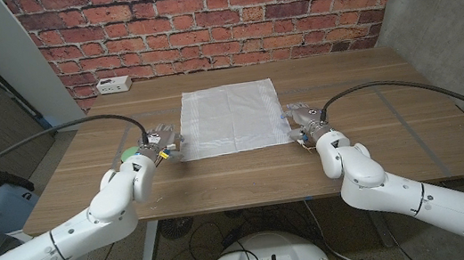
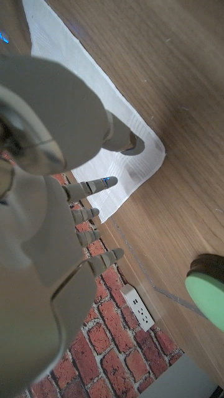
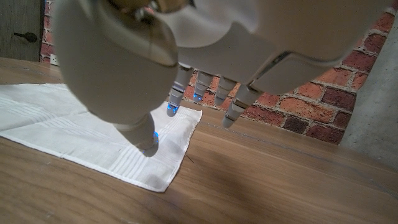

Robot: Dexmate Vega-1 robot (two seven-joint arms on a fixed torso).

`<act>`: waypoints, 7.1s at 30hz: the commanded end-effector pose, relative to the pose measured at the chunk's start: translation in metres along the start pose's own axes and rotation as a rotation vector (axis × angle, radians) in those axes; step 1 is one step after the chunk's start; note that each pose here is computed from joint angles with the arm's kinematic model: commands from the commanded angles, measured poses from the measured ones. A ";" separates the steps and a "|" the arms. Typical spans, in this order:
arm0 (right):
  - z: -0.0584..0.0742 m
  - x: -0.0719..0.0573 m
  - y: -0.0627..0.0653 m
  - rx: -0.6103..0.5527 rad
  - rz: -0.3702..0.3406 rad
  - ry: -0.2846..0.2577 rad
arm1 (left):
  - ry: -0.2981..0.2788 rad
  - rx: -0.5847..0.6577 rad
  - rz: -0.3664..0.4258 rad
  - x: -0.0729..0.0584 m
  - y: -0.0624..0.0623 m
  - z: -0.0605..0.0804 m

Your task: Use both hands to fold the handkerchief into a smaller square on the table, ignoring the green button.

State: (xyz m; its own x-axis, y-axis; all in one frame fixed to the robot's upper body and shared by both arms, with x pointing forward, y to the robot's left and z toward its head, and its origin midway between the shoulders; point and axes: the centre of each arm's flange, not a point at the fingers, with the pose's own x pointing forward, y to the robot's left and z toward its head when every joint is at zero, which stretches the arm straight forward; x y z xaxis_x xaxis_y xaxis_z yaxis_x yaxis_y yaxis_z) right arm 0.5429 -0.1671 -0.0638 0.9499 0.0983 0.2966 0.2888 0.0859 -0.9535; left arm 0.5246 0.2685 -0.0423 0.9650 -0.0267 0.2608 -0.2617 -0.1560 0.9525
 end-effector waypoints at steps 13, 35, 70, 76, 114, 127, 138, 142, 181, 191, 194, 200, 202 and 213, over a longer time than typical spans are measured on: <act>0.007 0.002 0.003 -0.079 0.110 -0.007 | 0.030 0.046 -0.043 0.006 -0.006 0.006; 0.018 0.008 0.005 -0.141 0.185 -0.006 | -0.001 -0.009 -0.127 0.017 -0.016 0.005; 0.010 0.018 0.031 -0.065 -0.051 -0.031 | -0.045 -0.025 -0.141 0.014 -0.009 0.008; 0.013 0.018 0.028 -0.052 -0.067 -0.044 | -0.052 -0.014 -0.141 0.015 -0.011 0.013; 0.003 0.000 0.011 0.036 -0.169 -0.030 | 0.001 -0.002 0.052 0.012 -0.018 0.013; -0.002 -0.005 0.011 0.073 -0.186 -0.024 | -0.073 -0.143 0.174 -0.002 -0.008 0.009; -0.021 -0.021 0.009 0.133 -0.216 0.037 | -0.106 -0.153 0.153 -0.023 0.005 0.013; -0.032 -0.028 0.008 0.163 -0.242 0.078 | -0.108 -0.154 0.154 -0.030 0.006 0.012; -0.030 -0.054 -0.030 0.164 -0.437 0.130 | -0.241 -0.303 0.157 -0.061 0.030 -0.010; -0.027 -0.043 -0.042 0.164 -0.478 0.101 | -0.231 -0.336 0.183 -0.060 0.038 -0.025; -0.026 -0.040 -0.044 0.162 -0.482 0.097 | -0.228 -0.343 0.190 -0.059 0.039 -0.028; -0.025 -0.028 -0.050 0.159 -0.487 0.081 | -0.215 -0.358 0.211 -0.051 0.043 -0.035; -0.025 -0.024 -0.051 0.158 -0.490 0.079 | -0.212 -0.357 0.213 -0.049 0.045 -0.036; -0.025 -0.005 -0.059 0.155 -0.497 0.058 | -0.183 -0.354 0.258 -0.038 0.051 -0.042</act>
State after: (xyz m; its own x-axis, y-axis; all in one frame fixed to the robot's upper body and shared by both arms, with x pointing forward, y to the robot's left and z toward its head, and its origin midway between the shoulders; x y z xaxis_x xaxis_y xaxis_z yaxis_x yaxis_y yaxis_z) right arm 0.5086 -0.1986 -0.0234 0.7154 -0.0620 0.6960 0.6858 0.2533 -0.6823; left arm 0.4662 0.2982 -0.0049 0.8585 -0.2223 0.4622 -0.4170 0.2221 0.8814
